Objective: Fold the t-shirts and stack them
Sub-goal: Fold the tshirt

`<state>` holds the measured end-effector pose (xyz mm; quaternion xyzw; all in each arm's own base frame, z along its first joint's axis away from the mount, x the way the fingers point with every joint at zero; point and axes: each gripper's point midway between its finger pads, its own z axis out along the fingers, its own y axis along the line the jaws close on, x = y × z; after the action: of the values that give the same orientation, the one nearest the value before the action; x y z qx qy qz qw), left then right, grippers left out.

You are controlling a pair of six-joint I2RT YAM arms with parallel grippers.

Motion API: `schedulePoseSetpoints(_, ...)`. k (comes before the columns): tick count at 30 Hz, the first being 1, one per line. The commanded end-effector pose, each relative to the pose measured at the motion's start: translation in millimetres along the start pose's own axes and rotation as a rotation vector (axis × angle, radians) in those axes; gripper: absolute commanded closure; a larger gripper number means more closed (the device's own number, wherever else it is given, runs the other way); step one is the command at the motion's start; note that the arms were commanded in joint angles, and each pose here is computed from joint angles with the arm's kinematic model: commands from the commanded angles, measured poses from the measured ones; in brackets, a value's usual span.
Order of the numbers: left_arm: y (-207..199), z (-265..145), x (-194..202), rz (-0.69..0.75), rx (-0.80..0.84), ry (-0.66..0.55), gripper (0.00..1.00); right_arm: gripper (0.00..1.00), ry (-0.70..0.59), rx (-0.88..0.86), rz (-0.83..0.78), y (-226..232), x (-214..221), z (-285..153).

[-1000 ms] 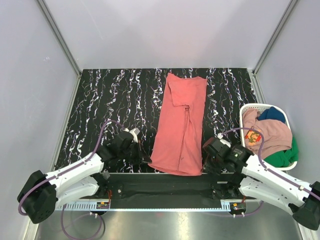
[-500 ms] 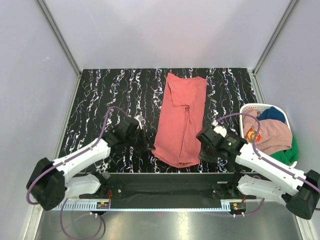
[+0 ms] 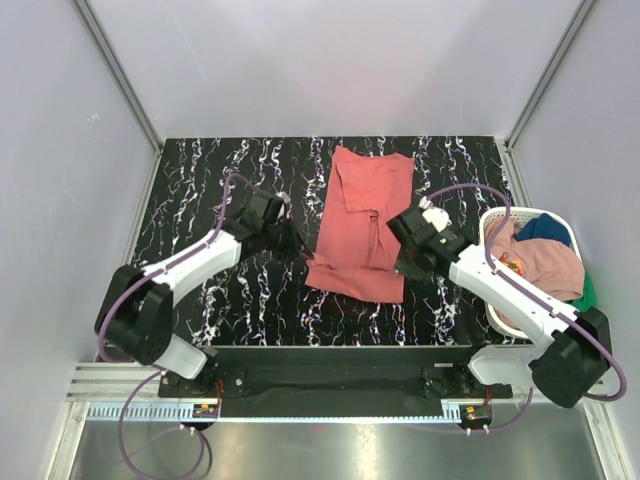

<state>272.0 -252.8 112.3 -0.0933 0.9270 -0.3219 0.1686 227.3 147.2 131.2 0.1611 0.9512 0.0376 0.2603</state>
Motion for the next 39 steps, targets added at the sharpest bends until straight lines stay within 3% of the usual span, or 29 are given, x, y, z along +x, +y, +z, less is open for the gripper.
schedulePoseSetpoints(1,-25.2,6.9,-30.2,0.040,0.097,-0.014,1.00,1.00,-0.088,-0.047,-0.039,13.6,-42.1,1.3)
schedulePoseSetpoints(17,-41.9,56.0,-117.2,0.027,0.144,-0.015,1.00,1.00,-0.104,-0.038,-0.043,23.5,-114.2,60.5)
schedulePoseSetpoints(39,-25.1,100.5,-157.0,-0.023,0.168,0.004,1.00,1.00,-0.050,0.021,-0.004,12.4,-139.2,112.4)
